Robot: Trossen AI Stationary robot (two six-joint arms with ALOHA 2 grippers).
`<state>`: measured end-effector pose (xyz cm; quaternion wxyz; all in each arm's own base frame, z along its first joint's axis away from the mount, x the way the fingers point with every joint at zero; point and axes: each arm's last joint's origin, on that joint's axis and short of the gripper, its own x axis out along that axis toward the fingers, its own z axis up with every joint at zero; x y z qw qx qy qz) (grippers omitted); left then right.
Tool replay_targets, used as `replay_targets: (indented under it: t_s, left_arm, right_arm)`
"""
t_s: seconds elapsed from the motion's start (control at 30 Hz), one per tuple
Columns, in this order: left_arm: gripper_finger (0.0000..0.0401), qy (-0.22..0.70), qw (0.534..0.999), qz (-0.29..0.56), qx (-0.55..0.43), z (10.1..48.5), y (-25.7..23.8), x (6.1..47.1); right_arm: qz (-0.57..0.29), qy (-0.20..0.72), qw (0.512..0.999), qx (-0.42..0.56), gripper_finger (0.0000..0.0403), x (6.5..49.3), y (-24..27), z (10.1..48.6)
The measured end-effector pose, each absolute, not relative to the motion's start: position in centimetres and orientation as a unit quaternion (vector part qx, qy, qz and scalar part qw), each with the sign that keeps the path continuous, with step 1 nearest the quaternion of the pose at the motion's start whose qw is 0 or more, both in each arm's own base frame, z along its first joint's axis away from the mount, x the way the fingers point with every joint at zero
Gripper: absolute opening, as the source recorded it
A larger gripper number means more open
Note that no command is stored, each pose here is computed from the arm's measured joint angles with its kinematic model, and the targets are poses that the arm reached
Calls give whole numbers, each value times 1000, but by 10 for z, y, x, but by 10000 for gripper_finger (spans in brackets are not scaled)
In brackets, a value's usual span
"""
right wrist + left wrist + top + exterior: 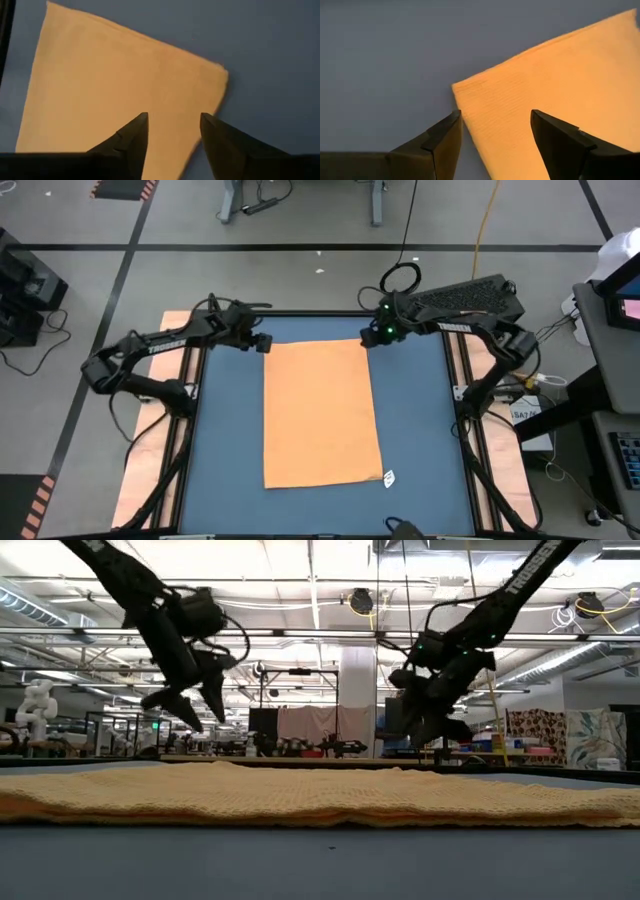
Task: Roll towel
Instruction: Roll the yellow towel
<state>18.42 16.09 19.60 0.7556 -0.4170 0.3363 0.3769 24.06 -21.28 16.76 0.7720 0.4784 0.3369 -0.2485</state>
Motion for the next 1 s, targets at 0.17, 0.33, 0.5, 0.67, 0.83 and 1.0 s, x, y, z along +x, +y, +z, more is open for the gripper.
replay_targets:
  t_s: [0.17, 0.33, 0.5, 0.67, 0.83, 1.0]
  left_arm:
    - [238, 360, 753, 368, -409, 177, 170, 193]
    - [238, 373, 737, 368, -427, 162, 174, 197]
    - [238, 350, 714, 394, -461, 162, 179, 194]
    - [238, 329, 690, 422, -488, 160, 191, 183]
    - [236, 320, 702, 404, -492, 151, 205, 181]
    - [218, 330, 702, 376, -507, 137, 209, 186]
  right_arm:
    - [-236, 333, 780, 474, 189, 264, -222, 171]
    - [-232, 330, 785, 470, 192, 271, -225, 176]
    - [-231, 349, 774, 476, 192, 269, -222, 175]
    - [-215, 376, 764, 478, 192, 265, -218, 173]
    - [-203, 385, 769, 468, 192, 264, -217, 172]
    - [-224, 371, 774, 462, 192, 262, -223, 173]
